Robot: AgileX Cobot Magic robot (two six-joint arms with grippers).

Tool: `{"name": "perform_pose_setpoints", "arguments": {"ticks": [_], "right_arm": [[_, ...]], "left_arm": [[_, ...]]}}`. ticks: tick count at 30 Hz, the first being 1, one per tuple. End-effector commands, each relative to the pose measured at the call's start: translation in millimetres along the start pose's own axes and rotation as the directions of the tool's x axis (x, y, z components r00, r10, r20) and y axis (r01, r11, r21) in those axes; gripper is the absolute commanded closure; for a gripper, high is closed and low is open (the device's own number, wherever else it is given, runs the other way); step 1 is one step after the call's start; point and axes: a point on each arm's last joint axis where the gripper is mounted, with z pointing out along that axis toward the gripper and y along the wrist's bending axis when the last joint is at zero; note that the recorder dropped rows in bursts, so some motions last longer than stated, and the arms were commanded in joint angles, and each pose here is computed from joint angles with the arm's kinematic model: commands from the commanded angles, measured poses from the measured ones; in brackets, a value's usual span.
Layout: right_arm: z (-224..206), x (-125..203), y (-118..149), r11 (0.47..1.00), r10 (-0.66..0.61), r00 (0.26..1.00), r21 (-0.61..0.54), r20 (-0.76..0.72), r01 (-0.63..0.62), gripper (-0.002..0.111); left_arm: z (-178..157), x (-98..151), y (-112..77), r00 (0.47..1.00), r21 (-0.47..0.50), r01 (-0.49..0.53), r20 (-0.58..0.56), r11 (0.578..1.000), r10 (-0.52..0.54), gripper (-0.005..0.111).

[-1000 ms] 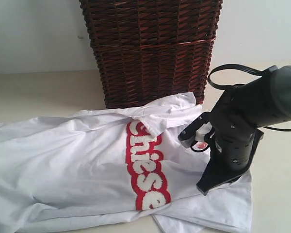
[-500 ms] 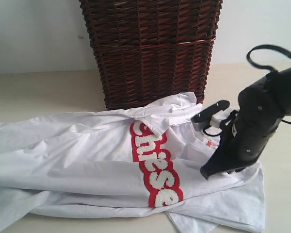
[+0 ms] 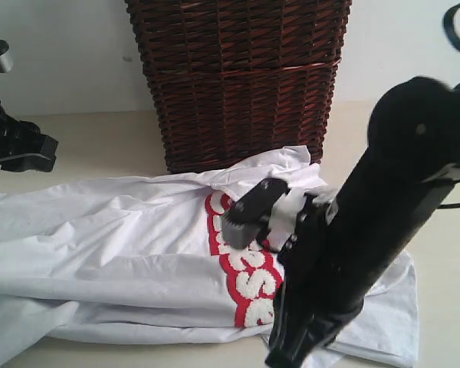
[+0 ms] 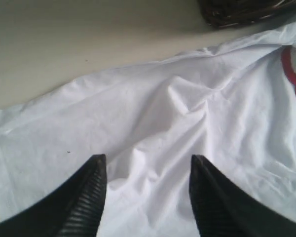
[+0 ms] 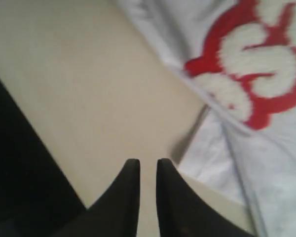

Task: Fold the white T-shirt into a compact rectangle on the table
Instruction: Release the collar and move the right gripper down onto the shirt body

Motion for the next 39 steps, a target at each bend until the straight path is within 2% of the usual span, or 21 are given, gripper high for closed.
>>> {"name": "perform_pose_setpoints", "arguments": {"ticks": [1,3,6,8,13,20,31,39], "right_arm": [[25.6,5.3,22.6,0.996,-0.083,0.981,0.004,-0.173,0.085,0.081],[37.8,5.5,22.5,0.996,-0.043,0.975,0.062,-0.218,0.058,0.074],[52.9,5.2,9.6,0.979,0.046,0.967,0.205,-0.250,0.006,0.074],[63.6,6.8,1.9,0.965,0.111,0.955,0.261,-0.275,-0.037,0.074],[90.1,11.0,-5.8,0.969,0.107,0.930,0.245,-0.352,-0.019,0.073],[90.2,6.3,-6.9,0.967,0.091,0.949,0.254,-0.301,-0.012,0.058],[46.0,-1.3,8.7,0.968,0.072,0.985,0.247,-0.157,-0.032,0.058],[60.7,-3.0,3.6,0.968,0.077,0.983,0.250,-0.164,-0.034,0.058]], "left_arm": [[0.6,-2.9,-2.6,1.000,0.015,0.013,0.019,1.000,-0.014,0.056],[0.6,-3.9,-3.0,0.999,0.020,0.025,0.030,0.999,-0.026,0.056],[0.6,-4.5,-3.6,0.999,0.027,0.038,0.036,0.999,-0.039,0.056],[0.5,-4.6,-3.9,0.998,0.030,0.044,0.037,0.999,-0.045,0.056],[0.5,-5.2,-3.8,0.998,0.030,0.044,0.044,0.999,-0.045,0.056],[0.5,-5.2,-3.8,0.998,0.030,0.039,0.044,0.999,-0.041,0.056],[0.5,-5.6,-3.7,0.998,0.029,0.040,0.048,0.999,-0.041,0.056],[8.9,-2.5,-3.3,0.999,0.034,0.043,0.009,0.999,-0.043,0.056]]}}
